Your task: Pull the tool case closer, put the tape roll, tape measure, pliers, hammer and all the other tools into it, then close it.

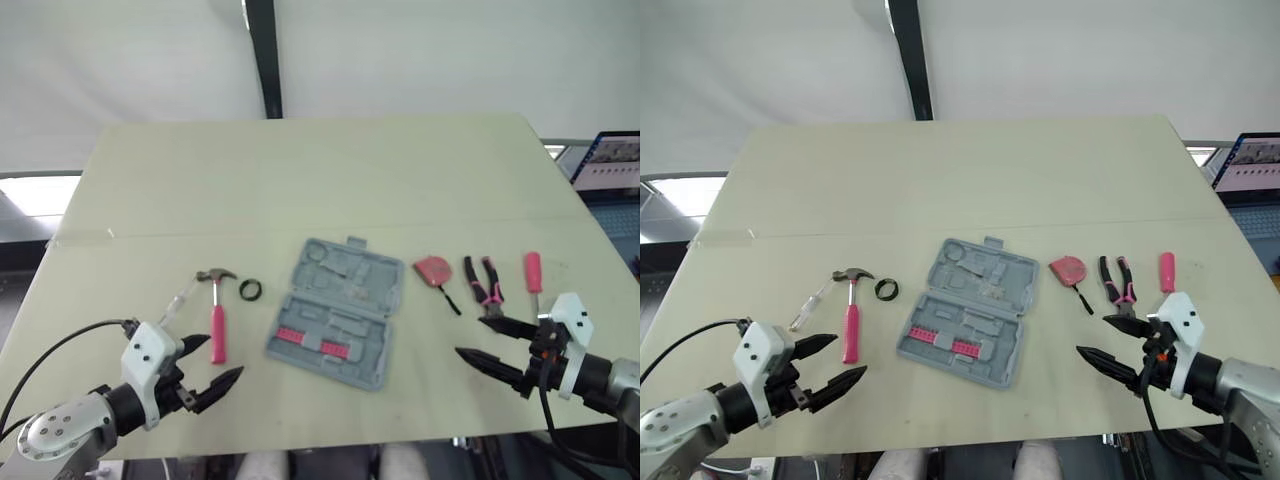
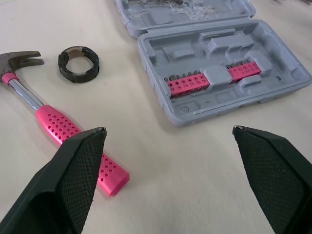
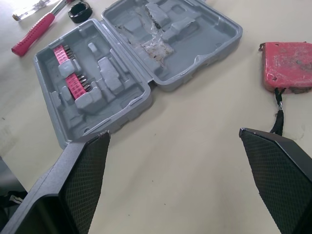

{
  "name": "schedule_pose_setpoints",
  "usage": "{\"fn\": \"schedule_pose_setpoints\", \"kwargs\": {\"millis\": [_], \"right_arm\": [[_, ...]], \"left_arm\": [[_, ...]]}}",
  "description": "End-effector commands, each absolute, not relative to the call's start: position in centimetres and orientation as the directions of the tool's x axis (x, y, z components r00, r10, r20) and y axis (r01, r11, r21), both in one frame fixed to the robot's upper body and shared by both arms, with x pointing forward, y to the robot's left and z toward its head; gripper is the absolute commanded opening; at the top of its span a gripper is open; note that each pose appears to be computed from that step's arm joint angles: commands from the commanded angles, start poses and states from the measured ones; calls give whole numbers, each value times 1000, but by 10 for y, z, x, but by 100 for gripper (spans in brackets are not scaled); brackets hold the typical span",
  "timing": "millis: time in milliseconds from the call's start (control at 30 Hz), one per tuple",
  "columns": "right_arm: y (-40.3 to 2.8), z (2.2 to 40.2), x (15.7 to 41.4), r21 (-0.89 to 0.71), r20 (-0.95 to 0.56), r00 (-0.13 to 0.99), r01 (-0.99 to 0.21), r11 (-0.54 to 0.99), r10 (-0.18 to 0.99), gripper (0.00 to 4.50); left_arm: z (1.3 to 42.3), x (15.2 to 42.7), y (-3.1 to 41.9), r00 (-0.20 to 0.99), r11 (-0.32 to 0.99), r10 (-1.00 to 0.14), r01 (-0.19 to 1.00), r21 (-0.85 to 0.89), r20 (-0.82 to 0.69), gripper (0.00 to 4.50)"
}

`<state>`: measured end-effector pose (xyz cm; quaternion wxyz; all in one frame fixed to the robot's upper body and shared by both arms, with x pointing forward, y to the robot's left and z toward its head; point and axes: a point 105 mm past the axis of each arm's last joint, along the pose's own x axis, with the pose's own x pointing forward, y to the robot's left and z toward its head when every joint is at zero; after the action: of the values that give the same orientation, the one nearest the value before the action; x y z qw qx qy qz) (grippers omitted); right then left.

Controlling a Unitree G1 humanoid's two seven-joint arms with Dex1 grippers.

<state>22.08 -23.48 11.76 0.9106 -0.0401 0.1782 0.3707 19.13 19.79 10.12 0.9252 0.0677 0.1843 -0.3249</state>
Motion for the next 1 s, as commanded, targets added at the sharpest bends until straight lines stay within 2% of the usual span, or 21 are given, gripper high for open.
{"fn": "schedule_pose_setpoints", "kwargs": {"millis": [33, 233, 267, 367, 567, 600, 633, 800, 1000], "right_arm": [[-234, 122, 221, 51, -329, 664, -698, 714, 672, 450], [-233, 121, 222, 57, -327, 661, -700, 712, 676, 450], [-233, 121, 222, 59, -328, 659, -701, 711, 677, 450], [-232, 120, 223, 56, -324, 659, -702, 710, 678, 366], [-227, 119, 224, 66, -326, 638, -721, 690, 698, 51], [-225, 118, 225, 68, -327, 632, -726, 685, 702, 8], [-224, 118, 225, 68, -329, 628, -729, 681, 705, 2], [-212, 108, 251, 31, -354, 655, -705, 709, 667, 2], [-194, 96, 280, 47, -390, 670, -671, 740, 632, 2]], "left_arm": [[108, 188, 190, 713, 761, -603, 648, 10, -357, 444], [107, 185, 185, 703, 756, -616, 655, -13, -354, 444], [107, 184, 184, 700, 752, -624, 658, -25, -347, 422], [107, 183, 181, 692, 746, -635, 664, -41, -343, 315], [111, 189, 178, 673, 723, -659, 690, -34, -337, 6], [112, 194, 177, 668, 714, -664, 699, -21, -336, 0], [113, 198, 177, 665, 709, -667, 705, -11, -337, 0], [119, 246, 174, 657, 687, -653, 723, 69, -375, 0], [107, 273, 172, 567, 643, -684, 765, -13, -459, 0]]}}
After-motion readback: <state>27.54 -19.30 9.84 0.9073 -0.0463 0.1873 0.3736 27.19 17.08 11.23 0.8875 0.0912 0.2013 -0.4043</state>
